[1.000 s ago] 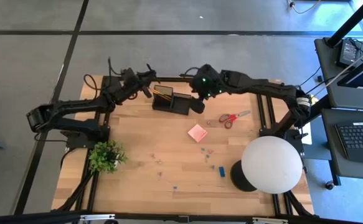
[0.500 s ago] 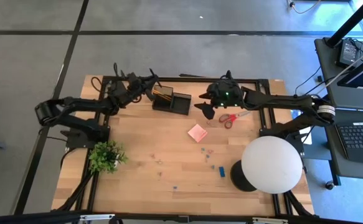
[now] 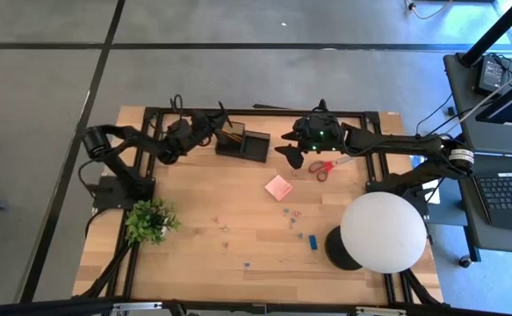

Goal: Pick and place office supplies into organizer
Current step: Put the black pen into the black desk organizer

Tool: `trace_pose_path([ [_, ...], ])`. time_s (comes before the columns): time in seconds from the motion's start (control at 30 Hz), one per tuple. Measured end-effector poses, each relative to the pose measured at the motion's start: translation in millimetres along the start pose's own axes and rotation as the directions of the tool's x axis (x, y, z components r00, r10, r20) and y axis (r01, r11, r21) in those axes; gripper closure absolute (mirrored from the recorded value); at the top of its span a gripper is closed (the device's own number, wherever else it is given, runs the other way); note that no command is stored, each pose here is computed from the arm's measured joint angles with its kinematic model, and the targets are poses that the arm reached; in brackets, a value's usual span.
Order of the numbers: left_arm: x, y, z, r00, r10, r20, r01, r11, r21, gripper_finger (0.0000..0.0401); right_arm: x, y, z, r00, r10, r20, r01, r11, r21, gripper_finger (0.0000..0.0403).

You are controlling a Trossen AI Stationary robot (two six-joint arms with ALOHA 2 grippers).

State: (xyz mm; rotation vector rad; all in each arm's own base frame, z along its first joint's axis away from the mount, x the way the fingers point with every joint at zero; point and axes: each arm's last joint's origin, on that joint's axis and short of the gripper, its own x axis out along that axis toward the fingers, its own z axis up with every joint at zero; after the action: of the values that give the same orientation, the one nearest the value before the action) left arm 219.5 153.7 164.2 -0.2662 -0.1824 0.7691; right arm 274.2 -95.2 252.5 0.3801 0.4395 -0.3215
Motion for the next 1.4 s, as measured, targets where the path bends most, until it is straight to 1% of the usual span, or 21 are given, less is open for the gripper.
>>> trace_pose_path([
  [0.27,2,2,-8,1.000,-0.006,-0.012,0.006,1.000,-0.001,0.0359,0,0,0,1.000,0.000,-0.001,0.000,1.000,-0.001,0.0102],
  [0.37,1,2,-13,0.999,-0.014,-0.041,0.014,1.000,0.001,0.0357,0,0,0,1.000,-0.001,-0.001,0.001,1.000,-0.003,0.0102],
  [0.47,2,2,-8,1.000,-0.015,-0.001,0.015,1.000,-0.005,0.0356,0,0,0,1.000,0.000,0.000,0.000,1.000,-0.003,0.0102],
  [0.83,2,0,-9,0.998,-0.062,-0.020,0.062,0.998,-0.009,0.0354,0,0,2,1.000,0.005,0.020,-0.005,1.000,-0.003,0.0102],
  [1.0,2,0,-9,0.998,-0.062,-0.019,0.062,0.998,-0.008,0.0354,0,1,4,0.999,0.013,0.046,-0.013,1.000,-0.005,0.0102],
  [1.07,2,0,-9,0.998,-0.063,-0.018,0.063,0.998,-0.007,0.0354,0,3,9,0.995,0.030,0.094,-0.029,1.000,-0.009,0.0102],
  [1.13,2,0,-9,0.998,-0.064,-0.019,0.064,0.998,0.005,0.0354,-1,4,16,0.988,0.084,0.127,-0.086,0.996,0.010,0.0102],
  [1.2,2,0,-9,0.997,-0.077,-0.022,0.077,0.997,0.022,0.0354,0,4,28,0.983,0.131,0.130,-0.137,0.990,0.035,0.0102],
  [1.27,2,-1,-9,0.996,-0.090,-0.026,0.091,0.995,0.034,0.0354,4,4,39,0.985,0.142,0.101,-0.145,0.989,0.027,0.0102],
  [1.3,2,-1,-9,0.995,-0.095,-0.027,0.096,0.995,0.034,0.0354,7,5,47,0.988,0.135,0.078,-0.136,0.991,0.003,0.0102],
  [1.4,2,-1,-9,0.994,-0.107,-0.030,0.108,0.994,0.034,0.0354,22,10,70,0.995,0.089,-0.042,-0.090,0.996,-0.030,0.0102],
])
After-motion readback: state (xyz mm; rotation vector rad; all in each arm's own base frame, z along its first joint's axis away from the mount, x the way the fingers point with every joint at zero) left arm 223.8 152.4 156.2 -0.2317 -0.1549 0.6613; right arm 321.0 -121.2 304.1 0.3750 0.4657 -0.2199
